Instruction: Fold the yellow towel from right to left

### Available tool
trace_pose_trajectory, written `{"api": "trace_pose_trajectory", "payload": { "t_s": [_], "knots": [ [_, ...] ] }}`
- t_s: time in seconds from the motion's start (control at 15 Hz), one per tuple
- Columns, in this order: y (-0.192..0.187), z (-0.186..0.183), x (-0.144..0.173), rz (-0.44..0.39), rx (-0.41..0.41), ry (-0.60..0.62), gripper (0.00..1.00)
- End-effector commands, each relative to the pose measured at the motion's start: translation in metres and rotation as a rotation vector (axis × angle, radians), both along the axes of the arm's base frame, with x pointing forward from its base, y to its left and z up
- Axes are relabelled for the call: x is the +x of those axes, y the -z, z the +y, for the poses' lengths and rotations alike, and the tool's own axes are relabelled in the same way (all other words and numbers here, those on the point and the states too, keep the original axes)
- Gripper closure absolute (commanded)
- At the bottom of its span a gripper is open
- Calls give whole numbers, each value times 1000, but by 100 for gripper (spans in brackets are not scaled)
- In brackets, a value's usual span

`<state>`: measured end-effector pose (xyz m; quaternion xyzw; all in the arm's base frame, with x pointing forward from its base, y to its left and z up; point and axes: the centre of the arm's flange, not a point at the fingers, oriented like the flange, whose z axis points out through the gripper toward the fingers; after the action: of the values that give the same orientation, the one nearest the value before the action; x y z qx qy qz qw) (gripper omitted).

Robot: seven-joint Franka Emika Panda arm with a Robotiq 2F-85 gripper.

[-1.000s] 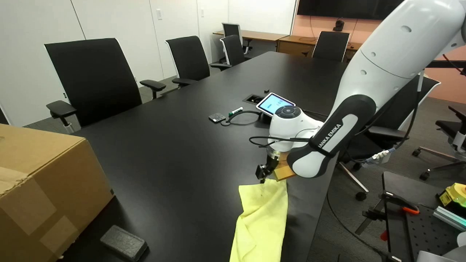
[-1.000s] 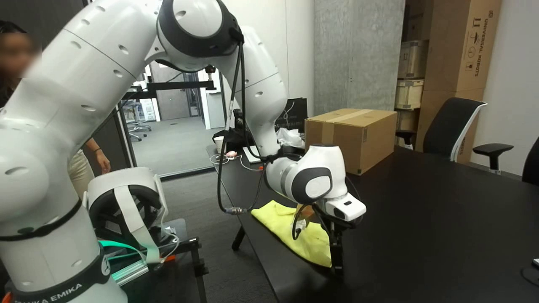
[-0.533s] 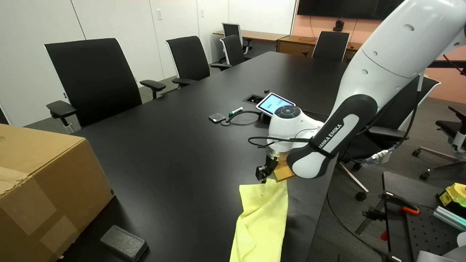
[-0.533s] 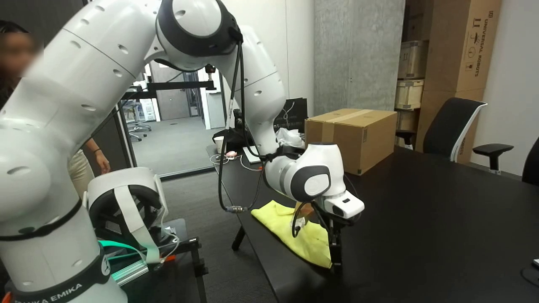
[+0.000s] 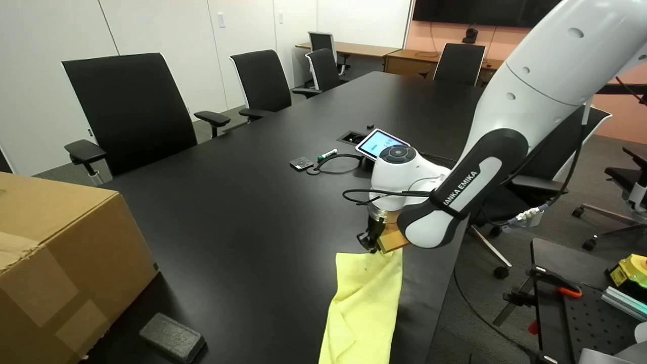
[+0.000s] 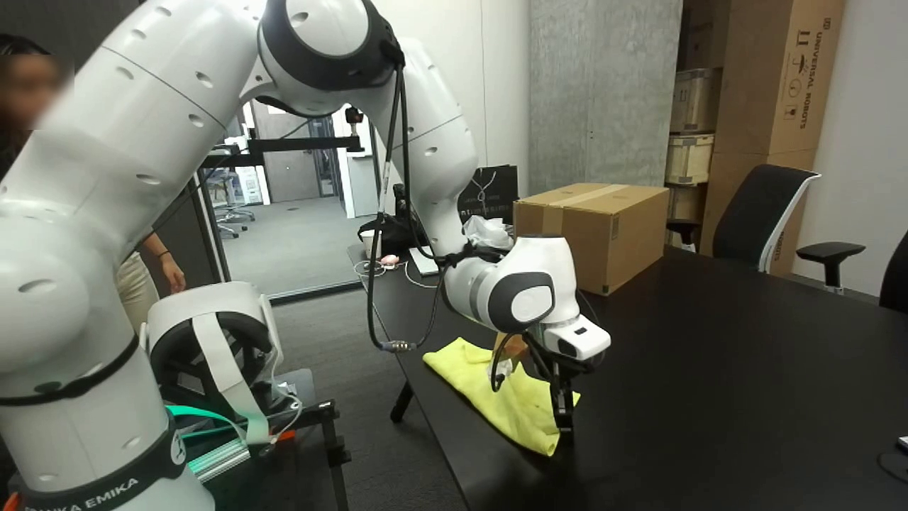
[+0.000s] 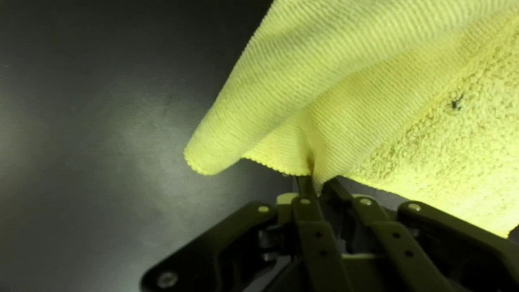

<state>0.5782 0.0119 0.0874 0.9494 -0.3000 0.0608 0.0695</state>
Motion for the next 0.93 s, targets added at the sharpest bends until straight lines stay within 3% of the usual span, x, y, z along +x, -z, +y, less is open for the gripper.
{"api": "trace_pose_trajectory", "payload": {
  "t_s": [0.0, 0.27, 0.87],
  "knots": [
    [-7, 2, -9, 35, -13, -5, 95],
    [-9, 4, -9, 53, -19, 0, 88],
    [-38, 15, -1, 28, -87, -31, 90]
  ]
}}
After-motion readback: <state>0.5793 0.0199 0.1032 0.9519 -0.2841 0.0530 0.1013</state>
